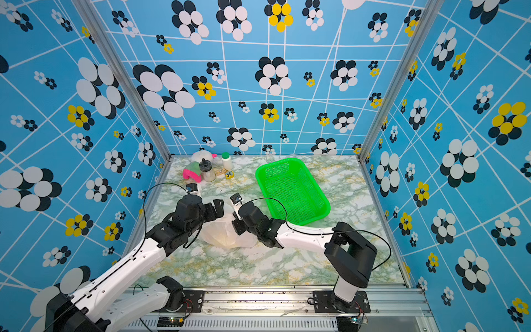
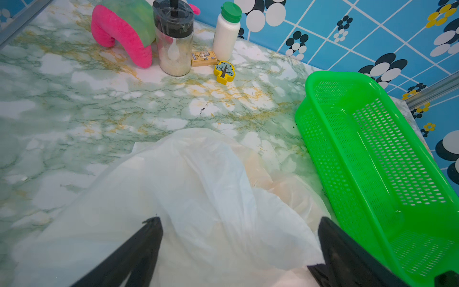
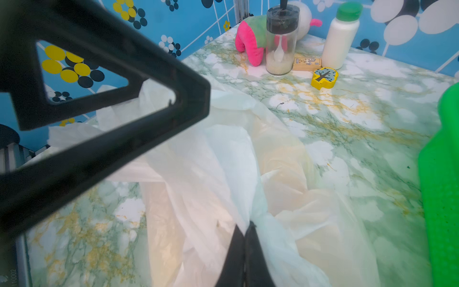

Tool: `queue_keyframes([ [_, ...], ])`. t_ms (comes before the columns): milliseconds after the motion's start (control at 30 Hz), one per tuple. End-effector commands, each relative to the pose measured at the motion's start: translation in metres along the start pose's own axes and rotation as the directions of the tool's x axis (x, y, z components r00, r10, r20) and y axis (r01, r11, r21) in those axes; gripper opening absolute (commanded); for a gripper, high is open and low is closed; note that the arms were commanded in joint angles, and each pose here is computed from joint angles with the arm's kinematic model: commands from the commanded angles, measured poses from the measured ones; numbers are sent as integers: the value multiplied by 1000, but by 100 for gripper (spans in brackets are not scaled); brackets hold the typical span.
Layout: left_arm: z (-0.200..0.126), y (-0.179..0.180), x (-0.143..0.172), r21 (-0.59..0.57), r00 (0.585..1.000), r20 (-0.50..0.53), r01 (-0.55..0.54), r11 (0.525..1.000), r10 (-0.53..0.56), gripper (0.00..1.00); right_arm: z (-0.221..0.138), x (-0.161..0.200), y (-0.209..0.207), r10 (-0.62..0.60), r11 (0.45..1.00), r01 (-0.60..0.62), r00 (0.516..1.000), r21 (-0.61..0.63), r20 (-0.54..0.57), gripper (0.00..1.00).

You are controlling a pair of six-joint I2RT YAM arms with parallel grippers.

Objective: Untie the knot of the plastic bag and take out the fruit
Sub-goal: Untie the plastic bag at the middle-left of the table.

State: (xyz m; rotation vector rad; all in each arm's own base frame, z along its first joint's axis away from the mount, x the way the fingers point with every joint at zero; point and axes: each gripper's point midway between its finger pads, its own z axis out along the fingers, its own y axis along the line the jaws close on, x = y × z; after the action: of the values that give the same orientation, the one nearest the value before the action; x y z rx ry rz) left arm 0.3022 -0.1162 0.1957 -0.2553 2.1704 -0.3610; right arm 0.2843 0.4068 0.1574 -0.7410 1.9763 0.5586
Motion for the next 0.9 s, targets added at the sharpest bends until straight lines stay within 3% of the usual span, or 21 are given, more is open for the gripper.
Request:
queue_keyframes([
  [0,-17,2,-8,-16,999,-6,34,999,-35,99,-2,-22,2,-6,1000,6,999,14,54,0],
  [433,12,-1,12,-83,995,-100,-37,996,29,97,-6,-26,12,11,999,-8,998,-41,68,0],
  [500,16,0,10,-100,994,-105,-50,994,40,86,-7,-26,14,9,999,-6,998,-47,68,0],
  [533,18,-1,10,-103,993,-107,-56,993,45,74,-7,-26,15,9,999,-6,998,-47,69,0],
  [600,21,-1,7,-107,994,-98,-57,993,47,39,-7,-24,15,8,999,-5,998,-46,65,0],
  [700,21,2,1,-133,995,-83,-63,989,52,8,-8,-21,13,10,999,-8,998,-39,64,0],
  [767,19,8,-3,-152,996,-70,-59,987,49,0,-8,-17,12,9,999,-7,998,-34,60,0],
  [867,15,21,-11,-180,999,-47,-35,983,26,0,-9,-12,6,4,1000,-4,999,-9,51,0],
])
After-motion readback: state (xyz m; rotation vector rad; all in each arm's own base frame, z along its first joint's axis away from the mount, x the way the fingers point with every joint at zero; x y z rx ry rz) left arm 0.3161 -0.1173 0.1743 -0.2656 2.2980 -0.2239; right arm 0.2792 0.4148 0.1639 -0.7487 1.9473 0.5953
